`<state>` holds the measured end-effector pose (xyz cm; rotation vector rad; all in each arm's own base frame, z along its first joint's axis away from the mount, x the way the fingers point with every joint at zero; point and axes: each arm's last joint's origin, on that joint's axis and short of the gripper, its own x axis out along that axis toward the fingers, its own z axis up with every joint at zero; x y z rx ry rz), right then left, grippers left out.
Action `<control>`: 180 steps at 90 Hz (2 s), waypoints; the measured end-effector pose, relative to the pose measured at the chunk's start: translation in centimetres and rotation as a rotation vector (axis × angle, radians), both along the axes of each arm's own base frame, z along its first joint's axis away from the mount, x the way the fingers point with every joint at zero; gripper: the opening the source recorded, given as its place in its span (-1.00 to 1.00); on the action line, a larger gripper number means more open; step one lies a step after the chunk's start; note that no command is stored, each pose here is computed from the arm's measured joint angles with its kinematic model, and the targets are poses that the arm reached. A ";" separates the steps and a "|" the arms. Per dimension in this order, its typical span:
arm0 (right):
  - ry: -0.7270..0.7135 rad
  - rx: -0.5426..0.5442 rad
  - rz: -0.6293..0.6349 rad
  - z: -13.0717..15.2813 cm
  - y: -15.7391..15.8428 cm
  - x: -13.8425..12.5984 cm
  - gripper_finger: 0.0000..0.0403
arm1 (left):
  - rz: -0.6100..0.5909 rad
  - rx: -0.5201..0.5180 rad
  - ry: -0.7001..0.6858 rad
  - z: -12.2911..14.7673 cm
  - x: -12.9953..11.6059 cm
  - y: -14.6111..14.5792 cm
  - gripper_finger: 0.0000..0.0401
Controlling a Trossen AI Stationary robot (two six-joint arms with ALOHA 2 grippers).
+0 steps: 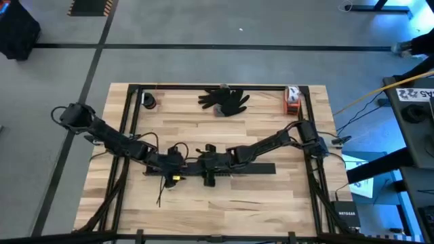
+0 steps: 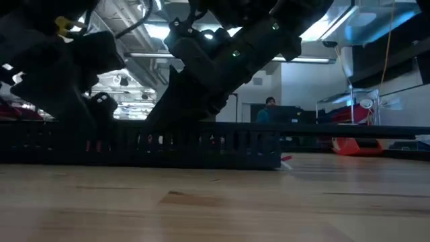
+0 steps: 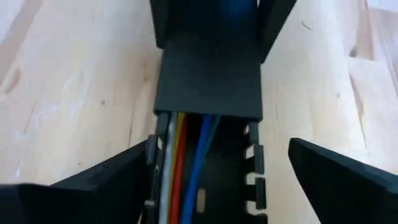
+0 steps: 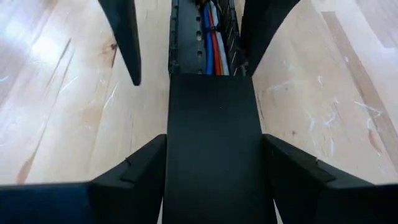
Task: Ziptie cables
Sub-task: Close the cable duct
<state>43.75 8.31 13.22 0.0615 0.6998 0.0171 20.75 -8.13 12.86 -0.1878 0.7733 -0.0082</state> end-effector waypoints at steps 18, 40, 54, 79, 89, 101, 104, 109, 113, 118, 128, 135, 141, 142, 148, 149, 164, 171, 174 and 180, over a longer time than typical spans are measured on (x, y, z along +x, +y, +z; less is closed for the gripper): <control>-0.003 0.001 0.000 0.0 0.0 0.0 0.12 | 0.055 -0.049 -0.120 -1.6 -1.8 0.2 0.70; -0.003 0.016 0.016 0.0 0.1 0.0 0.12 | 0.082 -0.060 -0.222 -1.5 -2.0 0.5 0.65; -0.003 0.019 0.019 0.1 0.1 0.0 0.12 | 0.066 -0.036 -0.219 -1.6 -2.0 0.5 0.47; -0.012 0.019 0.022 0.1 0.1 0.1 0.12 | 0.045 0.004 -0.192 -2.2 -2.0 0.4 0.14; -0.023 0.021 0.022 0.2 0.1 0.1 0.12 | 0.025 0.012 -0.177 -2.5 -1.9 0.4 0.08; -0.071 0.035 0.021 0.2 0.2 0.5 0.12 | -0.005 0.028 -0.192 -2.6 -1.8 0.2 0.06; -0.091 0.040 0.017 0.2 0.2 0.6 0.12 | -0.010 0.031 -0.195 -2.6 -1.8 0.2 0.06; -0.101 0.056 0.007 0.2 0.2 0.7 0.12 | -0.014 0.033 -0.192 -2.6 -1.7 0.2 0.06; -0.100 0.060 0.001 0.0 0.3 1.1 0.12 | -0.019 0.035 -0.191 -2.6 -1.7 0.2 0.06; -0.102 0.056 -0.005 0.1 0.4 1.6 0.12 | -0.024 0.039 -0.183 -2.7 -1.8 0.2 0.06; -0.067 0.042 -0.009 0.1 0.7 2.7 0.12 | -0.038 0.045 -0.175 -2.7 -1.9 0.2 0.06; -0.022 0.027 -0.013 0.4 0.8 3.1 0.12 | -0.041 0.047 -0.173 -2.8 -2.0 0.1 0.08; 0.006 0.014 -0.018 0.5 0.8 3.1 0.12 | -0.037 0.043 -0.177 -2.8 -1.9 0.1 0.11; 0.009 0.012 -0.018 0.4 0.8 3.1 0.12 | -0.036 0.043 -0.180 -2.7 -1.9 0.1 0.12; 0.012 0.010 -0.020 0.4 0.8 3.1 0.12 | -0.028 0.039 -0.181 -2.7 -1.9 0.2 0.17; 0.011 0.009 -0.020 0.4 0.8 3.1 0.12 | -0.025 0.037 -0.180 -2.7 -1.8 0.2 0.19; 0.010 0.005 -0.040 0.4 0.5 3.1 0.12 | -0.064 0.034 -0.158 -2.7 -1.9 0.3 0.39; 0.011 0.009 -0.030 0.4 0.6 3.2 0.12 | -0.112 0.011 -0.126 -2.2 -2.0 0.1 0.44; 0.012 0.011 -0.024 0.4 0.7 3.1 0.12 | -0.112 -0.007 -0.105 -1.9 -2.0 0.0 0.46; 0.017 0.012 -0.021 0.4 0.7 3.1 0.12 | -0.098 -0.014 -0.037 -1.5 -2.3 0.1 0.46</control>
